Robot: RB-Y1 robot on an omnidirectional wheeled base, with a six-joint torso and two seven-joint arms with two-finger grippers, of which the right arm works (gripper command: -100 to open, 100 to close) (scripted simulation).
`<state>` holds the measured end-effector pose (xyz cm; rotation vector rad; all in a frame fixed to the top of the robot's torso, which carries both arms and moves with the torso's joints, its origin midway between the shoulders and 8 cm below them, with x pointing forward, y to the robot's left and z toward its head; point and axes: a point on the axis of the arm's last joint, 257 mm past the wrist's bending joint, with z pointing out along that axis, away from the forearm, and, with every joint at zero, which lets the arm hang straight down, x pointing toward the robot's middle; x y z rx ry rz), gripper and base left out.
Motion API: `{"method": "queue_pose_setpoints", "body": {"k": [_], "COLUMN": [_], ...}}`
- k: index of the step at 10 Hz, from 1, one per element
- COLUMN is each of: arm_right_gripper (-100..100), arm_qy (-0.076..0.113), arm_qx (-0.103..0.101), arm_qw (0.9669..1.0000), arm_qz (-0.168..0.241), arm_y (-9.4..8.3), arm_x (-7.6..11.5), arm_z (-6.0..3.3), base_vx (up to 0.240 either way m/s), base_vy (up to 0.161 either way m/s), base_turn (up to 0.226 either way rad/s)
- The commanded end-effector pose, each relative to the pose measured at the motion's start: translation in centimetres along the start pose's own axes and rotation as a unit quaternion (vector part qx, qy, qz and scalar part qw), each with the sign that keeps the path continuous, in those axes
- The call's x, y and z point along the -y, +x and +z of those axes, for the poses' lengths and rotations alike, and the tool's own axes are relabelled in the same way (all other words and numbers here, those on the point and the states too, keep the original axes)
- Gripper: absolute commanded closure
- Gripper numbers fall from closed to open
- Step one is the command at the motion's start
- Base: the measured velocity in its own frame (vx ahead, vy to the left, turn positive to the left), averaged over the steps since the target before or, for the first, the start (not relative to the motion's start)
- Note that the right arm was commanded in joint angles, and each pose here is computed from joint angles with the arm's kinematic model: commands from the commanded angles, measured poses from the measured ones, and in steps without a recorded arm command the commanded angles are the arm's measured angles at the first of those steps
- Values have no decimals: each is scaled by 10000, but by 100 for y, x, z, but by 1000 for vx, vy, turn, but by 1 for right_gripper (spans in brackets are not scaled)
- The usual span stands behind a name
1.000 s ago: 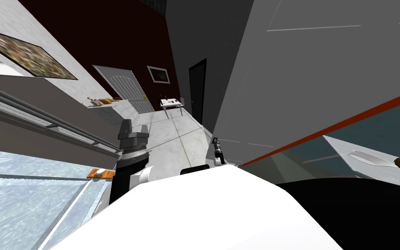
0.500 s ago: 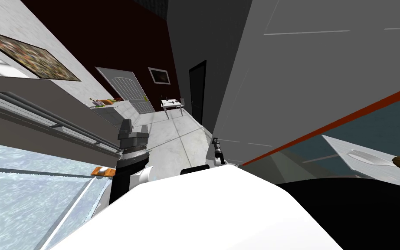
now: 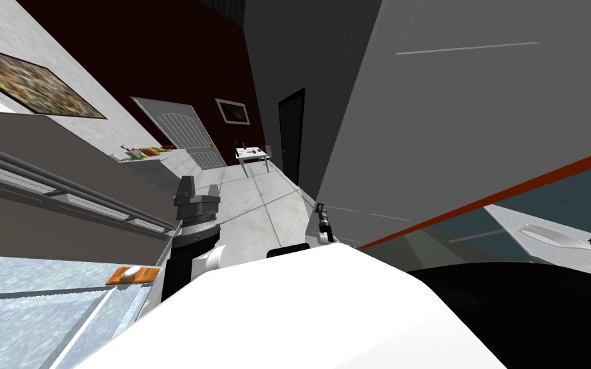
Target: Push the door open
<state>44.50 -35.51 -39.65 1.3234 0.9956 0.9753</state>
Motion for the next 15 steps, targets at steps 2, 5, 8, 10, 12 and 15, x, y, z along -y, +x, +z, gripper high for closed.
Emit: {"method": "queue_pose_setpoints", "body": {"k": [2, 5, 8, 10, 12, 15], "arm_right_gripper": [100, 100, 100, 100, 100, 100], "arm_qy": [-40, -27, -6, 11, 12, 4], "arm_qx": [78, 364, 581, 697, 788, 1030], "arm_qw": [10000, 9993, 9983, 9975, 9969, 9947], "arm_qz": [-19, -6, 36, 72, 41, 27], "arm_y": [-70, -311, -467, -538, -644, -866], "arm_x": [-50, -58, -53, -45, -44, -52], "arm_z": [16, 43, 48, 44, 41, 17], "base_vx": [90, 162, 190, 188, 106, 230], "base_vy": [11, 36, 44, 19, 12, 10], "base_turn": [-22, -59, -69, -48, -33, -55]}}
